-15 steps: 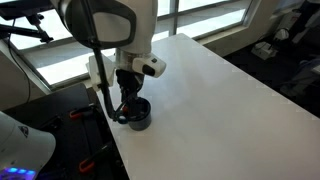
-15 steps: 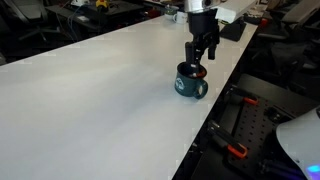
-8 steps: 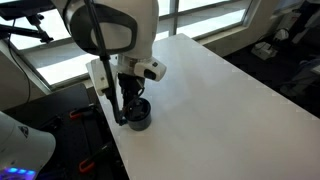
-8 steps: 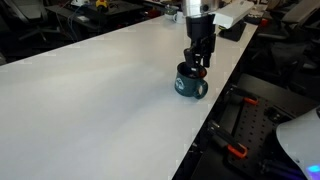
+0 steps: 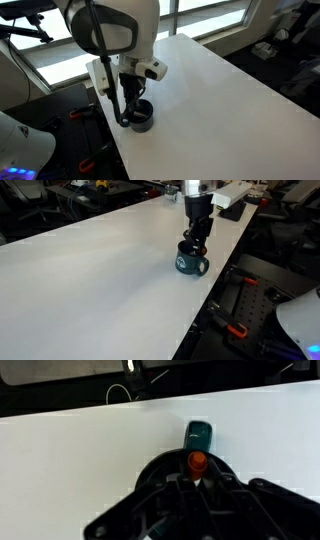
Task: Remove the marker from the mug and place it on the table to the left of the mug
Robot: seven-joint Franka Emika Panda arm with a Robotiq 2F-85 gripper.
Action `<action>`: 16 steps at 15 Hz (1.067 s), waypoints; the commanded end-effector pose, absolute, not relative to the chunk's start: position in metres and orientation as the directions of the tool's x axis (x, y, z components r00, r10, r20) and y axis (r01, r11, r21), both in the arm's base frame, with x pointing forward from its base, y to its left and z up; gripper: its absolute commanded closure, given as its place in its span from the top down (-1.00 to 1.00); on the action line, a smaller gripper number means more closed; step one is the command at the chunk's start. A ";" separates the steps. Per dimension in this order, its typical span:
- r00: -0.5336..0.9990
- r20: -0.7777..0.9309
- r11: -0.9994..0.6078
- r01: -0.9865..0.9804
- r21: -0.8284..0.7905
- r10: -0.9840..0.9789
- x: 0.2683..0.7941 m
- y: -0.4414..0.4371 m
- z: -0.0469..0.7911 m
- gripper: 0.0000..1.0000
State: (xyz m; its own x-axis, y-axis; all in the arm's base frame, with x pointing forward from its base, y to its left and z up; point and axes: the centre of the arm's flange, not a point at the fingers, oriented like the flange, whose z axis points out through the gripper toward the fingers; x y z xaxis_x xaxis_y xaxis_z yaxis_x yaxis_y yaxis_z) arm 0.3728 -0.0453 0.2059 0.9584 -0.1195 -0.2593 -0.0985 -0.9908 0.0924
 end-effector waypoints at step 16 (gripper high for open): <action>0.995 0.099 -0.996 -0.010 0.088 -0.001 0.419 -0.026 0.345 -0.90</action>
State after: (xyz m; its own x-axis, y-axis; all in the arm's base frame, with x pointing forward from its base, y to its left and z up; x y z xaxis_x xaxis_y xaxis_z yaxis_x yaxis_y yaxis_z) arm 0.4231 -0.0315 0.3217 0.9977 -0.0407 0.0534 -0.0458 -0.9940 0.0997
